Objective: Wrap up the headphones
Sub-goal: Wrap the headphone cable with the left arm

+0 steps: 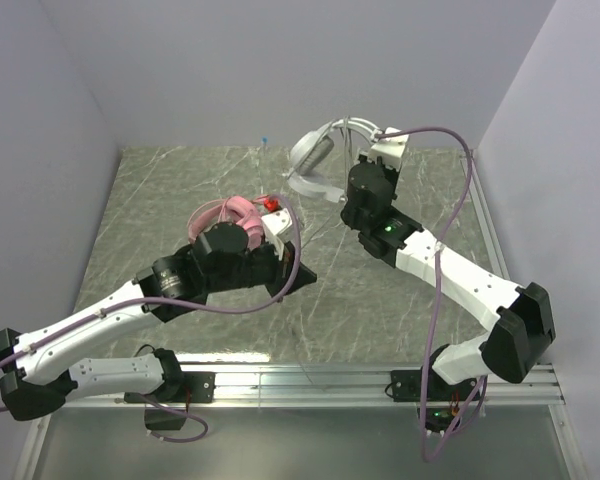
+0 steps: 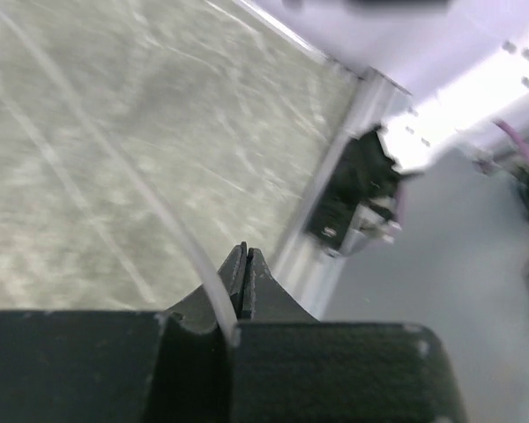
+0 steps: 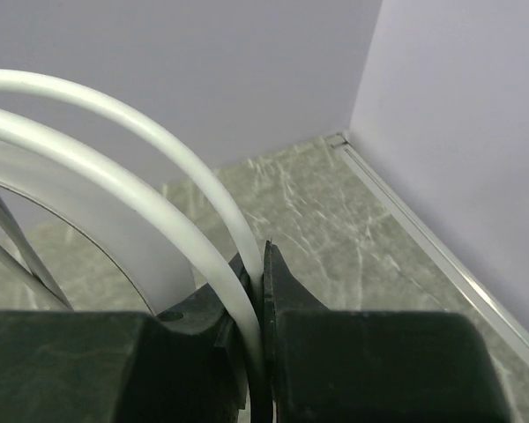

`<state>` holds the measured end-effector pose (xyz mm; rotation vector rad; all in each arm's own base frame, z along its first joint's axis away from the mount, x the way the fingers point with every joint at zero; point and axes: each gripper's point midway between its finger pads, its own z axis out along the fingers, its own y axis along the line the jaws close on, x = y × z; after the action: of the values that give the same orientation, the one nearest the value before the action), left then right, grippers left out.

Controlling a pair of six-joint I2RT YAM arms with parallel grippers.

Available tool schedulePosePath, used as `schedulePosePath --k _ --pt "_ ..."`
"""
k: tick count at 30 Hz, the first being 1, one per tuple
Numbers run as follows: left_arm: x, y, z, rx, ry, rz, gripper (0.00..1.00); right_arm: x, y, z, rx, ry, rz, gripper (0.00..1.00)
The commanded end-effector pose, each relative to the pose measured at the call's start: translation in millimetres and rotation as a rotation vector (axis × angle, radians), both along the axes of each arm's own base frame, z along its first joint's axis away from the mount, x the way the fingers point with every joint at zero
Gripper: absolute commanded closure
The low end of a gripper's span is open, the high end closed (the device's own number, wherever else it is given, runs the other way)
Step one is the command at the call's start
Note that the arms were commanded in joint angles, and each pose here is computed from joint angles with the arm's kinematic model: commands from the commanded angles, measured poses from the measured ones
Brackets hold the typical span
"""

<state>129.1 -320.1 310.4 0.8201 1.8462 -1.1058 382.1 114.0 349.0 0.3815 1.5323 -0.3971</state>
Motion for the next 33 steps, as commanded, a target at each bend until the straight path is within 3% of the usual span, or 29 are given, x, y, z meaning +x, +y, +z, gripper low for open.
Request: schedulePosePath --k 1,11,18,25,33 --pt "25 11 26 0.073 -0.120 0.104 1.00 -4 -12 2 0.079 -0.060 -0.070 1.00" --pt "97 39 106 0.195 -0.341 0.391 0.99 -11 -13 -61 0.035 0.064 -0.055 1.00" --pt "131 61 112 0.343 -0.559 0.493 0.99 -32 -15 -80 -0.047 0.163 -0.016 1.00" --pt "155 84 101 0.479 -0.681 0.605 0.99 -57 -26 -98 -0.150 0.299 0.002 1.00" --pt "167 102 118 0.515 -0.837 0.719 0.99 -76 -15 -102 -0.199 0.379 0.104 1.00"
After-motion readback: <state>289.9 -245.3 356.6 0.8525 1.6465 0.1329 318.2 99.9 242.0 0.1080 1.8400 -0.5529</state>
